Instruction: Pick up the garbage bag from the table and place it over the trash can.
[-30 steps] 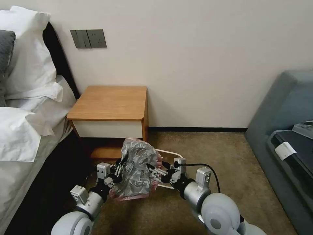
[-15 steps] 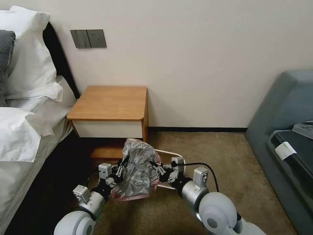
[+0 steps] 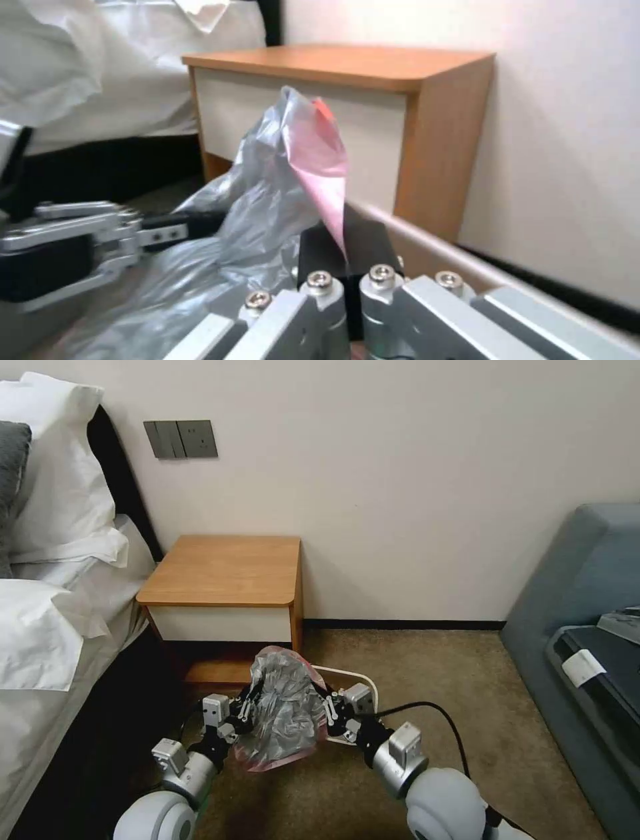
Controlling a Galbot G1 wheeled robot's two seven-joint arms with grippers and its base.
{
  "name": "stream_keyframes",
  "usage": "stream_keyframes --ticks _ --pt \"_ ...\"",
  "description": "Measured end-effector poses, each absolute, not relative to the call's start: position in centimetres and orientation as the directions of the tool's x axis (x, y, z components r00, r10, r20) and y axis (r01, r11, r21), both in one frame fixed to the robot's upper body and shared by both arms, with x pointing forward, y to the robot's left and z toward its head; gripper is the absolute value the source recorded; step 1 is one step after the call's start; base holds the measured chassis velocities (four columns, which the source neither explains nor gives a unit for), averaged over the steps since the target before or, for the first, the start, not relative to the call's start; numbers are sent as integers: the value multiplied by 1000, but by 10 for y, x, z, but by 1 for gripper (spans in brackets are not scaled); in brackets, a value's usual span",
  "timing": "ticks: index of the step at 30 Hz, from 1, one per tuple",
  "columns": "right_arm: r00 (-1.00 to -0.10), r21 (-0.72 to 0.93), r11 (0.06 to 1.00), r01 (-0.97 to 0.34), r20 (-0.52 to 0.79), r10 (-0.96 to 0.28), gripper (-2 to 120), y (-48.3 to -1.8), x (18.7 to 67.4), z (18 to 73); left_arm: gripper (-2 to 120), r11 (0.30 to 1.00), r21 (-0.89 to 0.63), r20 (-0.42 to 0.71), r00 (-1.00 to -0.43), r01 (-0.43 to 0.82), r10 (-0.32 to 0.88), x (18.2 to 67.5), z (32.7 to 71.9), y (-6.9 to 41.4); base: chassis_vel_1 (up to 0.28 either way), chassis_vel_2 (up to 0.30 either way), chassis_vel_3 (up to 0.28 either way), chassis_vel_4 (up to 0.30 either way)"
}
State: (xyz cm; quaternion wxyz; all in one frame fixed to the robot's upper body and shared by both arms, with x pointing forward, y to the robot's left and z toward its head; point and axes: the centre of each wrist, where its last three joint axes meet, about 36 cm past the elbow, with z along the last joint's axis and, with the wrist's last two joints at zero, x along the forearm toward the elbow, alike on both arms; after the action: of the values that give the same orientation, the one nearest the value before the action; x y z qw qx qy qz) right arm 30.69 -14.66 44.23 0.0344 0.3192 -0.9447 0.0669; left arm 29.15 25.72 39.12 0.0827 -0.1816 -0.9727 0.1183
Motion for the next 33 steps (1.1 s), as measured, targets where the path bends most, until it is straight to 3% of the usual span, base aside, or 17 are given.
stream_keyframes --ticks 9,20,30,33 --pt "-815 -168 798 -579 75 -575 0 -167 330 452 6 909 -204 117 -912 365 392 285 390 256 0 0 0 0" --pt "-826 -223 796 -563 169 -537 0 -222 333 469 6 896 -145 -1 -905 421 425 287 381 268 0 0 0 0" --pt "-828 -271 784 -559 237 -508 0 -262 328 486 6 854 -193 -120 -876 483 468 288 378 275 0 0 0 0" --pt "-824 -286 775 -564 257 -505 0 -271 328 490 6 826 -268 -166 -869 495 466 288 381 273 0 0 0 0"
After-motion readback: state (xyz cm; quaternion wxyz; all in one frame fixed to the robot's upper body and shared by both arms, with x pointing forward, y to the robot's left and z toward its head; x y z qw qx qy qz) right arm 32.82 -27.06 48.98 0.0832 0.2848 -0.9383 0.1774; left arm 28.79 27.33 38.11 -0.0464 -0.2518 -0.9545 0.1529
